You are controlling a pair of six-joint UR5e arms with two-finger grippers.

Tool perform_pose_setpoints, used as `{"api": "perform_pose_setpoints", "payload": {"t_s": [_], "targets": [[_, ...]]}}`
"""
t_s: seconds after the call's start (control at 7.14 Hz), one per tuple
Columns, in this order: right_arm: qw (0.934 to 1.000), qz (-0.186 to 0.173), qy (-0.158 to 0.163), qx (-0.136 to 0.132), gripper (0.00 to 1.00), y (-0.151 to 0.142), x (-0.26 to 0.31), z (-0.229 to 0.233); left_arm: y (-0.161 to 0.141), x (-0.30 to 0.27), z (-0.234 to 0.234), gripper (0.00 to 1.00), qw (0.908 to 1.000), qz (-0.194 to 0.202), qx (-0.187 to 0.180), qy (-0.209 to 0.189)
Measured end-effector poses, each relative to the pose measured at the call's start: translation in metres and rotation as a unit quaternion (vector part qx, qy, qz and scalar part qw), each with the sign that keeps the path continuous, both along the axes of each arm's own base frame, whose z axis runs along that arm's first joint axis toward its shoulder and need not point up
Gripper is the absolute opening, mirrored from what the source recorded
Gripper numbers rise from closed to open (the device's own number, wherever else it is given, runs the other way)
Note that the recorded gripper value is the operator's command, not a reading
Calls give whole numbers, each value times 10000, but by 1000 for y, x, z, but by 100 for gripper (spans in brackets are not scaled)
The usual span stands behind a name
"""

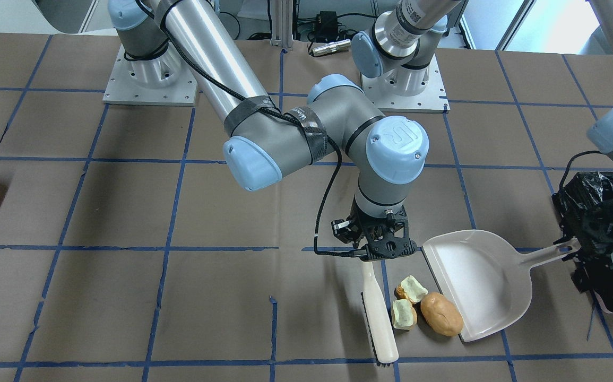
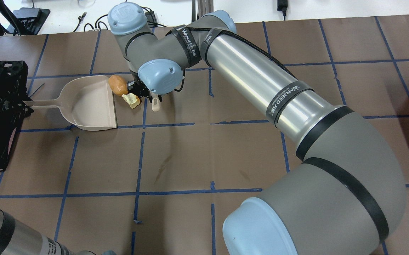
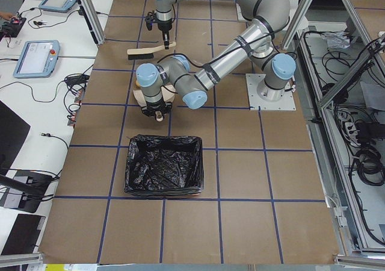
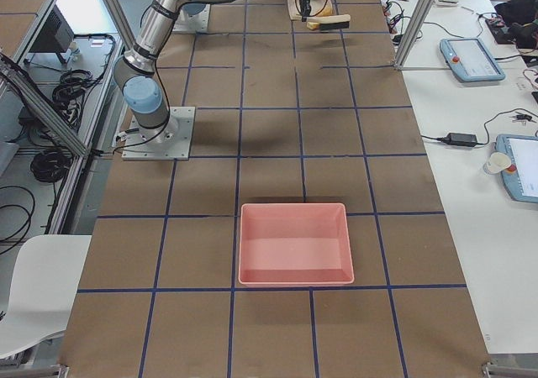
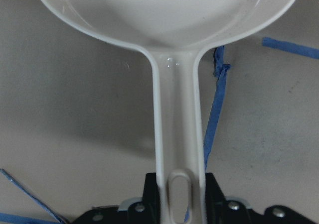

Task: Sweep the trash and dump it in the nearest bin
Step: 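Sweep bread into dustpan with brush in right gripper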

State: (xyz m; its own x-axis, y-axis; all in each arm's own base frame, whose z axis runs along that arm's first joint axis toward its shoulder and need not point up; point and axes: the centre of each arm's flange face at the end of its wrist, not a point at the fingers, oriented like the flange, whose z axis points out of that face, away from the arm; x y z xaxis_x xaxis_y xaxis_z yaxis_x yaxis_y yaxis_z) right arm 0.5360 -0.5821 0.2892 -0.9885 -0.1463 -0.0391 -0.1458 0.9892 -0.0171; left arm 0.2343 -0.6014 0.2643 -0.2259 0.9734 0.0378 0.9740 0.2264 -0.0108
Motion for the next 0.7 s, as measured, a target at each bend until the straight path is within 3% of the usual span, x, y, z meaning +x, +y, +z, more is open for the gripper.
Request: {"api": "perform_pose_setpoints", "payload": {"t_s": [0.7], "targets": [[9995, 296, 63, 74, 7, 25, 34, -24, 1, 0, -4, 4, 10000, 13, 20, 5]]}}
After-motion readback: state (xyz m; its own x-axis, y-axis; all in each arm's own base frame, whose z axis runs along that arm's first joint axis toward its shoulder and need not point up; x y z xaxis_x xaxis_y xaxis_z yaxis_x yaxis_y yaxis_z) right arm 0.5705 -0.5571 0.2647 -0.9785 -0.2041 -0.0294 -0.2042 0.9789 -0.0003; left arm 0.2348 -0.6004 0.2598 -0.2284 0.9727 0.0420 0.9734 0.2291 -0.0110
